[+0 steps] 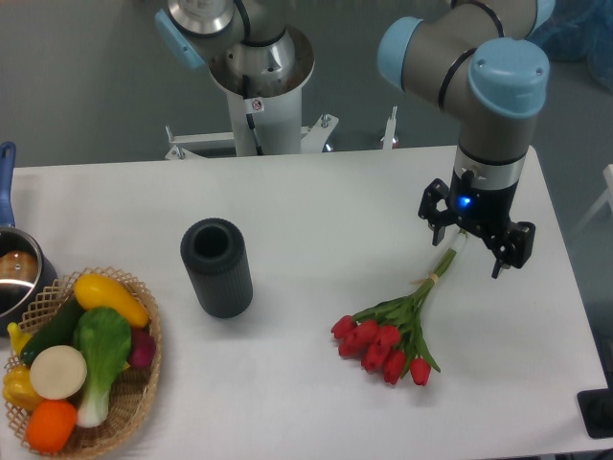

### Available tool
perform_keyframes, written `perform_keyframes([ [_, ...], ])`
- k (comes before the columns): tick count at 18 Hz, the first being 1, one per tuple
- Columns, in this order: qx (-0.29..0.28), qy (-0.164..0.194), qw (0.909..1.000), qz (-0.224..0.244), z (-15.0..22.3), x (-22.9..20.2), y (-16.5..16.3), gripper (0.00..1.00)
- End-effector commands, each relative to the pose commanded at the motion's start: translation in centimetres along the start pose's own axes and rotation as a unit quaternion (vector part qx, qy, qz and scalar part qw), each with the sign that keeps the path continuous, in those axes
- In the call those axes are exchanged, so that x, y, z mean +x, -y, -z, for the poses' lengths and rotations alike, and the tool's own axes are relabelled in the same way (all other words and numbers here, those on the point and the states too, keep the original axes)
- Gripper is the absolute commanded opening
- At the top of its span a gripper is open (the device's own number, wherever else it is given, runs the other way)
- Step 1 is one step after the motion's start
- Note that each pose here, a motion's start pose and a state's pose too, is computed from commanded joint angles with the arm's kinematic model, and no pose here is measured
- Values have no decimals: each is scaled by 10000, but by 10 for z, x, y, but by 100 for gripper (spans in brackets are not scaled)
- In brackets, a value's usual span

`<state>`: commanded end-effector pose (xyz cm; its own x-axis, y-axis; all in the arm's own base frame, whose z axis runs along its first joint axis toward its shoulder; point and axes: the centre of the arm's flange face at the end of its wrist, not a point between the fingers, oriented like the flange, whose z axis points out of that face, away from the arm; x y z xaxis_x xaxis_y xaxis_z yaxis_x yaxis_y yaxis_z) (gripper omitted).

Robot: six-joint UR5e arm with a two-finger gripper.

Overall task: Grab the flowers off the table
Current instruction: 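Move the open gripper down toward the red tulip stems, then lower the gripper around the tulip stems below the blooms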

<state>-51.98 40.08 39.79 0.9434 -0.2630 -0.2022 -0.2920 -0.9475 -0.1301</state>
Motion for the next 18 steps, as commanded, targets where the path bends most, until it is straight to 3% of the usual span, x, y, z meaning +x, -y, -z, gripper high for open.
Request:
perform_keyframes([
  [8,3,-250,9997,49,-27,9,1,100],
  [12,354,-77,9993,131,-64,25,-16,100],
  [15,270,-212,9994,97,-95,25,-16,100],
  [18,-188,-288,9994,-48,-123,21,-4,100],
])
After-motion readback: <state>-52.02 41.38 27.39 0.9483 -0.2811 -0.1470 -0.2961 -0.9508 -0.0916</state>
